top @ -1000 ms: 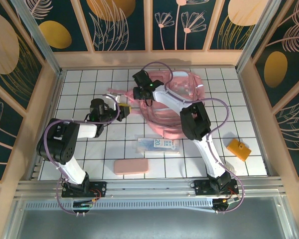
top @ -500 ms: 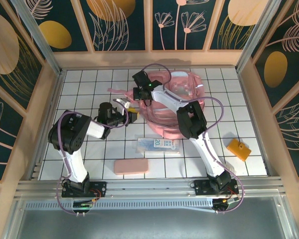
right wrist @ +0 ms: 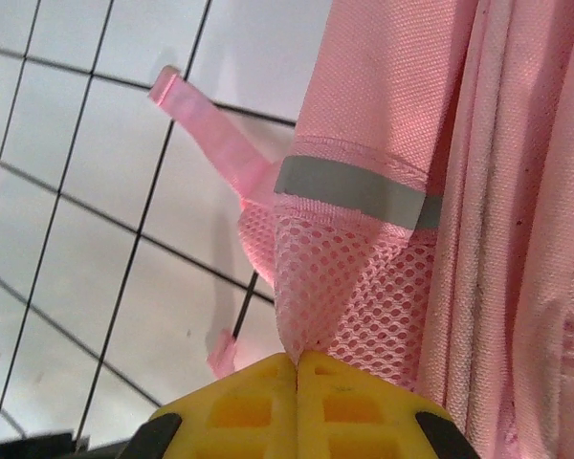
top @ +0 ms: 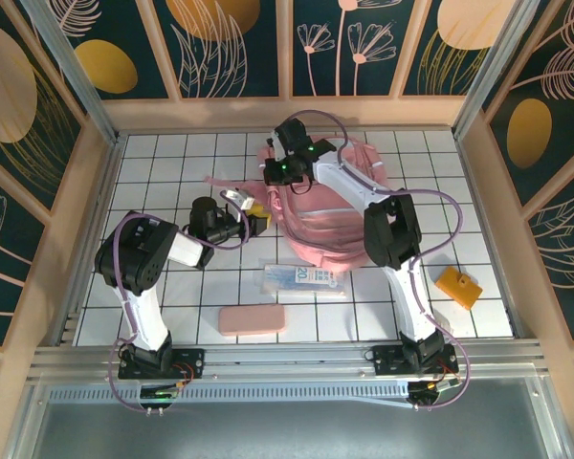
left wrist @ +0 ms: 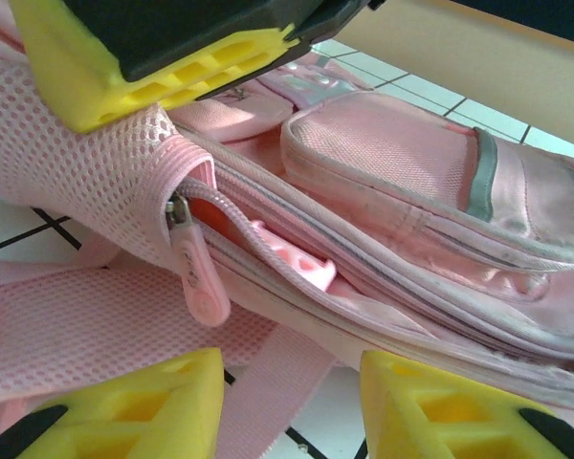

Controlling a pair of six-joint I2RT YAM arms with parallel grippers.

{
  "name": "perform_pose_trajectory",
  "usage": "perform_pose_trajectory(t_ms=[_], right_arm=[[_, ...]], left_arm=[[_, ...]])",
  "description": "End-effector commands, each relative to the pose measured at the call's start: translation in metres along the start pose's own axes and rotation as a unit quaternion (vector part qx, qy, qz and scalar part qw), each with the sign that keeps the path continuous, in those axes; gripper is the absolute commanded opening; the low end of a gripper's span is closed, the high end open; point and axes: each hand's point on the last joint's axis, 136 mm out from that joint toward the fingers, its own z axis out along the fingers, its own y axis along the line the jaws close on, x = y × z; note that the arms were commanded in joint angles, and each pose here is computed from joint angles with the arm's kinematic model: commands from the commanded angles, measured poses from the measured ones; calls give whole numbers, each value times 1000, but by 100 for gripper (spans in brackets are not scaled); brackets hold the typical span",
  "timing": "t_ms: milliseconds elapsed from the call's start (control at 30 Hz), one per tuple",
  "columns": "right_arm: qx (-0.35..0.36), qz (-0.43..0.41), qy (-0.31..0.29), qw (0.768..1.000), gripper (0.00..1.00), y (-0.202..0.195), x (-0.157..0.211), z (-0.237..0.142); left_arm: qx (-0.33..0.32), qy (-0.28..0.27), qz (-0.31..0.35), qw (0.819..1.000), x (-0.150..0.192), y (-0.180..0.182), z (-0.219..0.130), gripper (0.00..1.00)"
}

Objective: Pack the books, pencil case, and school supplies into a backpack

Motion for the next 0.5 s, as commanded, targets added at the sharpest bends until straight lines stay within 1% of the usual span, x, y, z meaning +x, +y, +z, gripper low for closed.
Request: perform_pose_trajectory(t_ms=[0,100,233,400,467], right_arm=[[-65,-56,-8,996,0,42,-4,-33],[-87,-72,-6,994,0,56,1,-41],[-100,-95,-4,990,0,65,7,-46],[-126,-128,2,984,0,78,14,-49],[-127,-132,-2,983,0,80,14,-51]], left_arm=[[4,-15,34,999,-5,-4,1,42],[8,-18,41,999,-7,-7,1,40],[22,-20,50,998,-7,-13,0,32],[20,-18,59,998,-6,-16,-2,15],[21,-16,62,998,-5,-17,-3,1]])
